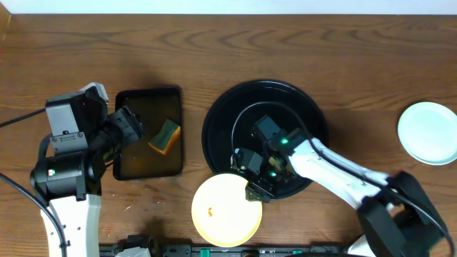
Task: Clean dirty plates on tray and stack at the side
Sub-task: 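Drag the yellow plate onto the black tray center with right gripper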
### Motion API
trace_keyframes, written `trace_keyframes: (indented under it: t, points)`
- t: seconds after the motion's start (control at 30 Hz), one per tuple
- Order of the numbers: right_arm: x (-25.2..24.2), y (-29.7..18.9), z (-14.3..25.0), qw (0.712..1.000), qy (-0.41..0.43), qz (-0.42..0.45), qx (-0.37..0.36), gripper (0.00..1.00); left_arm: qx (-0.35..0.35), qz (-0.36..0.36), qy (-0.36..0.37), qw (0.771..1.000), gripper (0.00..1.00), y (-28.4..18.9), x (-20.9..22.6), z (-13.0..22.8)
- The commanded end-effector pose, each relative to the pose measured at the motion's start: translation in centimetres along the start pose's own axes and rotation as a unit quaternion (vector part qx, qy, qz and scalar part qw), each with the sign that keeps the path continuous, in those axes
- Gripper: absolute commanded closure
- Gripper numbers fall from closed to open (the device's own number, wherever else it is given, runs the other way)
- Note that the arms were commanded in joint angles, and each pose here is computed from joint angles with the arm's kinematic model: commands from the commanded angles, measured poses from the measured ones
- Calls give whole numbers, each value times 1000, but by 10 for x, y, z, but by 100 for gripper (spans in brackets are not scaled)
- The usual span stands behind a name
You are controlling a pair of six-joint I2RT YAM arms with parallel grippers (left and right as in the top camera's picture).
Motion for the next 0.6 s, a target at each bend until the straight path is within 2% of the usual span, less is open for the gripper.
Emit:
trace_keyframes:
  t: [0.0,0.3,0.4,0.57]
  points:
    - [-4,18,3,1000,-3,-22,22,46,2,-7,4,1000,42,1,3,0]
    - [-7,16,0,1000,-1,-24,15,55,2,-7,4,1000,42,1,3,0]
    - [-7,14,-4,1000,-4,-23,10,62,2,-7,4,1000,42,1,3,0]
    - [-6,7,-15,1000,-10,-19,-2,99,2,-7,4,1000,42,1,3,0]
Point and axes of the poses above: each gripper's point midway between its finger pads, its own y axis out along the fingers, its own x axis along the line the jaws close on, z = x × y, the point moved 5 cm from there along -y, back along the fingers, and after that the axes turned 12 degrees about y, right-handed, at the moved point
